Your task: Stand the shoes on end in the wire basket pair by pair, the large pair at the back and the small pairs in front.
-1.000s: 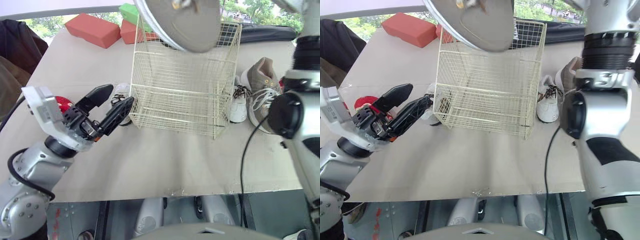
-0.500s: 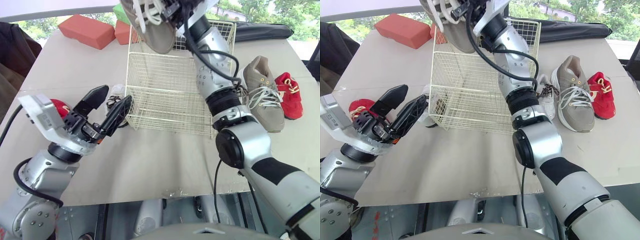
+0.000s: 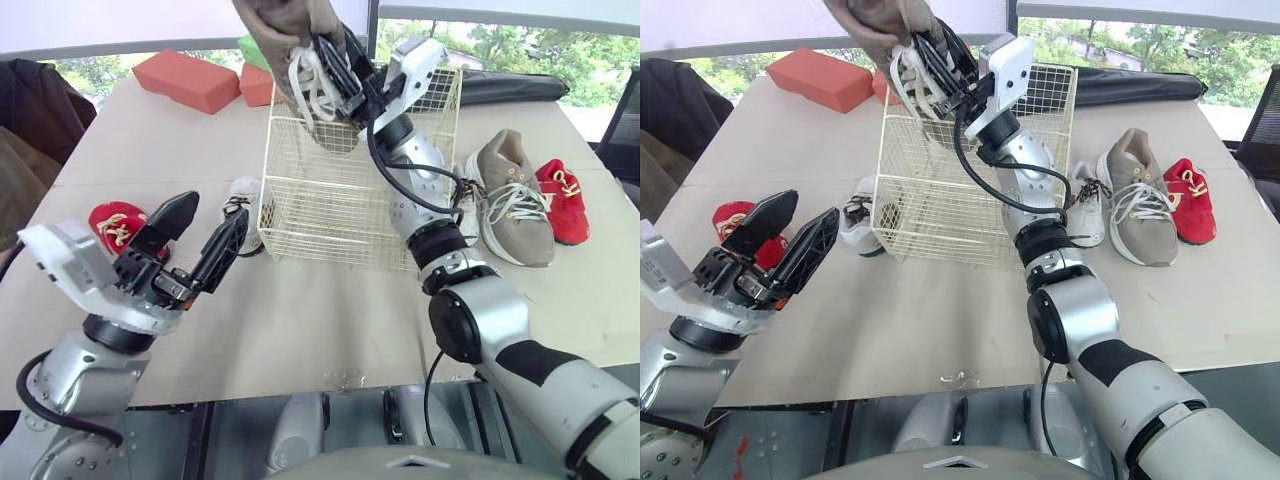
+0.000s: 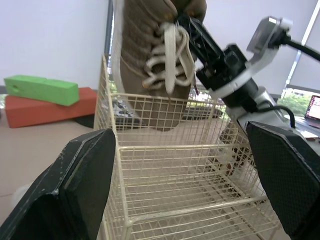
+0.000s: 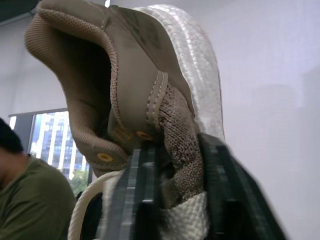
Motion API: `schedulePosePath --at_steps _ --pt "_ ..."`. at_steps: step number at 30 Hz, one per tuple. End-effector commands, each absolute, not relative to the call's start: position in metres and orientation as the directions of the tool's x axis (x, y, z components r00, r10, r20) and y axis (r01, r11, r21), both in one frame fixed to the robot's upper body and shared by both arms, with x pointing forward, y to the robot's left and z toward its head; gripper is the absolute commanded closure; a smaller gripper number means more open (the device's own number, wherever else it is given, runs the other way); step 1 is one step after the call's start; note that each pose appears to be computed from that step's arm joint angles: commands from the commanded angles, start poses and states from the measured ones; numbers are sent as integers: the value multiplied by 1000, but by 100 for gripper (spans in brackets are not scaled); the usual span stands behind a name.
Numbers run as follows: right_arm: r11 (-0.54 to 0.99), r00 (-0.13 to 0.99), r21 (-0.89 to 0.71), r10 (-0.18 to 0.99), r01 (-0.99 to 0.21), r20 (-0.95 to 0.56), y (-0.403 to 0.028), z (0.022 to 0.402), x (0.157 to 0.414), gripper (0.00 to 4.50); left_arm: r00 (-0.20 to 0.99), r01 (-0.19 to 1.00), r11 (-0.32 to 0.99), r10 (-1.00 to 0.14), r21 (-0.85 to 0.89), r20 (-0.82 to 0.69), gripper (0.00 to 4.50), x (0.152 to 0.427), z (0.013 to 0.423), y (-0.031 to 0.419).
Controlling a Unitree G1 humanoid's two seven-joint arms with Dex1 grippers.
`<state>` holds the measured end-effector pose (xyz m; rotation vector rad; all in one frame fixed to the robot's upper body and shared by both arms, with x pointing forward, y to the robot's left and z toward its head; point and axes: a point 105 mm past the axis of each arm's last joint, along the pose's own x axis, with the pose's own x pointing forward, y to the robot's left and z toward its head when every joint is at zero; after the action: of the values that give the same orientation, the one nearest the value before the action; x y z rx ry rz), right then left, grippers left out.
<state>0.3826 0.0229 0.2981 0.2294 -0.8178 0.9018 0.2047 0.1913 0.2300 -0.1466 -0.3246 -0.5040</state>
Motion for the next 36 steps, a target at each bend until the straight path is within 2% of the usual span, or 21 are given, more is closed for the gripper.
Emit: schedulePosePath --at_steps 1,4,5,13,16,18,24,27,28,30,33,36 --pt "593 447 17 588 -805 674 27 254 385 166 807 497 868 -457 -11 374 0 199 240 190" --pt "577 463 46 602 -816 651 23 253 386 15 803 504 864 -463 -12 374 0 200 240 188" --pt "572 480 63 618 -818 623 22 250 387 6 801 508 861 -466 -14 374 0 201 240 188" --pt "573 517 82 656 -815 550 -3 265 370 6 780 547 837 -503 -15 372 0 204 239 179" --pt "532 436 -26 720 -846 541 -18 282 341 6 724 640 768 -601 -5 337 0 200 237 162" --pt "424 341 -41 780 -905 525 -31 289 318 6 685 693 721 -660 5 309 0 196 235 152" --pt "536 443 -115 784 -836 435 -90 311 304 6 542 829 559 -811 17 222 0 185 227 131" --pt "578 529 -179 809 -796 256 -123 312 300 6 479 871 490 -854 8 206 0 184 227 122" --pt "634 614 -232 773 -737 162 -137 309 305 6 460 882 471 -864 5 203 0 185 228 120" --pt "727 746 -231 666 -647 6 -171 302 317 6 425 901 434 -884 3 194 0 185 229 115" --pt "786 793 -140 567 -602 -221 -217 285 326 6 370 926 377 -910 3 186 0 185 230 108" --pt "865 850 -173 391 -470 -353 -259 268 341 6 323 944 330 -932 15 164 0 185 231 102"
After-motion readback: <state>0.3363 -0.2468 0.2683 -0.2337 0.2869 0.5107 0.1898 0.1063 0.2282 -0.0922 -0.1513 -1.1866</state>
